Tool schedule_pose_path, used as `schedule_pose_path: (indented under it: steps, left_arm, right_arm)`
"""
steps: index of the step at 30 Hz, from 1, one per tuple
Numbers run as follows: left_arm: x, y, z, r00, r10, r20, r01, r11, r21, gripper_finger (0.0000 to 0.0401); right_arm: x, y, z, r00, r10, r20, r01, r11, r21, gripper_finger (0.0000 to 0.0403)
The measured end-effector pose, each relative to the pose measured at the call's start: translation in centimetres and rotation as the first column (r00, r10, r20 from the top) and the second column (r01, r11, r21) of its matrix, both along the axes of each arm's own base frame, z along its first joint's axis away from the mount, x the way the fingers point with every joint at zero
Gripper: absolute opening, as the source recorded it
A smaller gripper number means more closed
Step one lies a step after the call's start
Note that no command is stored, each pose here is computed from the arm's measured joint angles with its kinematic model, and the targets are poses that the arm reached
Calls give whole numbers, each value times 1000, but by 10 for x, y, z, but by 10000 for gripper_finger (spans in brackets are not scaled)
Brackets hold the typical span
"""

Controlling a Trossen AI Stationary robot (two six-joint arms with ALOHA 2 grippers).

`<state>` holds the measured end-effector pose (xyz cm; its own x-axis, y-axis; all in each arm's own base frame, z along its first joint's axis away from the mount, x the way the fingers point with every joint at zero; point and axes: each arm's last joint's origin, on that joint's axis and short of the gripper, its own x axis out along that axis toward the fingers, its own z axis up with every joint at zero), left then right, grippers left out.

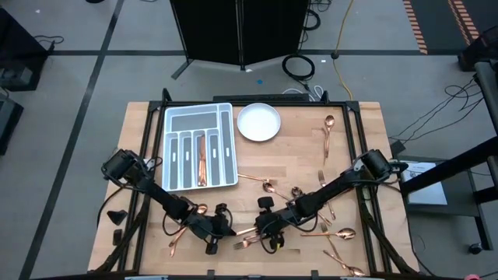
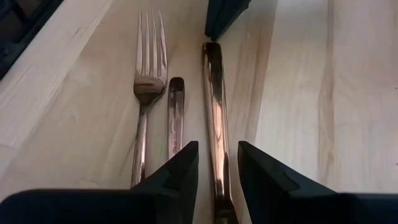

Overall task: Sort silverware
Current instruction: Put the knife on the silverware tray

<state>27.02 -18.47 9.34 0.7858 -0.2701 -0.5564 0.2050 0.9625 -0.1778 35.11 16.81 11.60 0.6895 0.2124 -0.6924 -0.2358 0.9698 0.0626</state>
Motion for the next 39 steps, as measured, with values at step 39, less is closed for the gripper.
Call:
schedule_pose_path:
  steps: [39]
  left_arm:
    - [1,-3,4,998,-35,49,35,999,8,8]
  right_arm:
    - [-3,6,0,1000,-16,10,16,999,-33,102]
